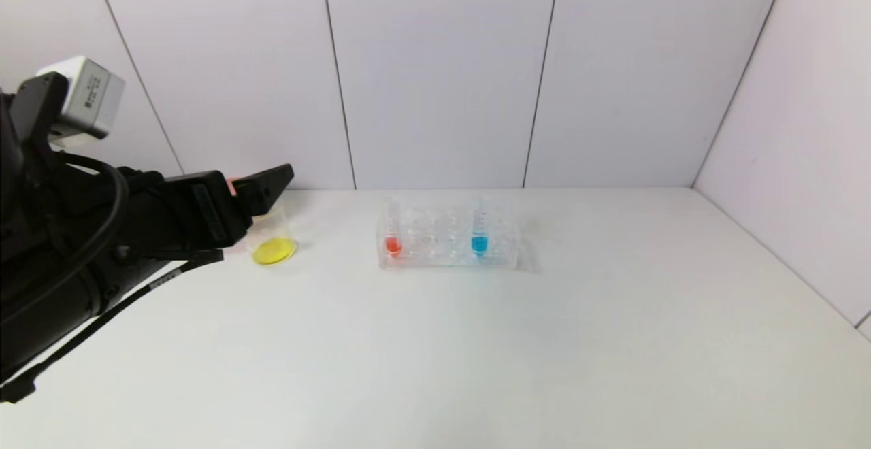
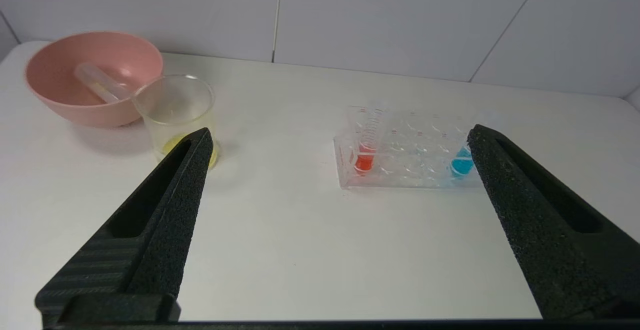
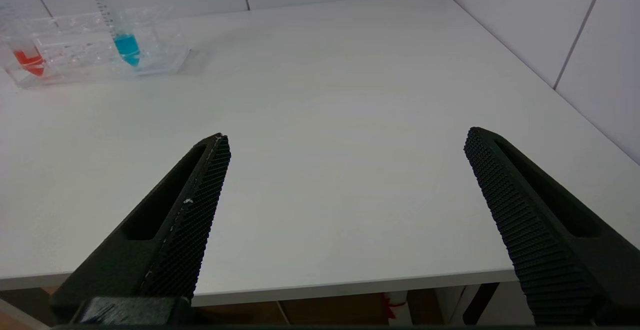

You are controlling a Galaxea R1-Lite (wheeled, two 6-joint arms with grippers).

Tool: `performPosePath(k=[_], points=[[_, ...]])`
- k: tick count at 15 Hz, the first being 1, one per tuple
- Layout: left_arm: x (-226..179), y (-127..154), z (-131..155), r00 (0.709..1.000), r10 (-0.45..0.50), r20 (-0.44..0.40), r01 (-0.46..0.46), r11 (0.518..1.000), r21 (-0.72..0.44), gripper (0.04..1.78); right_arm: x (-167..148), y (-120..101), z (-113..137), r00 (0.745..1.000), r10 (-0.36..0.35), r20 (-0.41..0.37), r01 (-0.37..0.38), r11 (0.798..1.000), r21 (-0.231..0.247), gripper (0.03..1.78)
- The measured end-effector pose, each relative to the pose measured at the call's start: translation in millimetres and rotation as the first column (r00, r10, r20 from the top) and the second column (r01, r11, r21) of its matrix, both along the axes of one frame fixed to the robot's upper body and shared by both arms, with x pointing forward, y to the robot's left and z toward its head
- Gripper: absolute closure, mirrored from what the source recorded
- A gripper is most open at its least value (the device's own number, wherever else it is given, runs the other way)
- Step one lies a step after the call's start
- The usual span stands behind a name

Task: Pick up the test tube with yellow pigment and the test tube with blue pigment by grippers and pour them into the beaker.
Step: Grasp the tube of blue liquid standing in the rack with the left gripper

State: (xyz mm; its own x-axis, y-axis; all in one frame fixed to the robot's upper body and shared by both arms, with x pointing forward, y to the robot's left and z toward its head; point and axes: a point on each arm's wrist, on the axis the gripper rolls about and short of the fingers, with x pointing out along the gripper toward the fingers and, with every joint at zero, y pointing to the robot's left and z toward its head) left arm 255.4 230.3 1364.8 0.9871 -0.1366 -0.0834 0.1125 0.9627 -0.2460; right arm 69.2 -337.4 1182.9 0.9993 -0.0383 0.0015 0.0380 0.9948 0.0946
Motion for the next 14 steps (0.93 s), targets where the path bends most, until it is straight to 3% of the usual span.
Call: performPosePath(k=[4, 14], points=[[20.2, -29.9, -25.9, 0.994, -0.107, -0.015, 0.107, 0.994, -0.017, 0.04, 0.0, 0.0, 0.0, 1.0, 0.0, 0.0, 0.0, 1.0, 0.0, 0.1], [80.6, -96.1, -78.5, 0.986, -0.167, 0.022, 0.167, 0.986, -0.013, 0.04, 0.0, 0.0, 0.0, 1.0, 0.0, 0.0, 0.0, 1.0, 0.0, 0.1]])
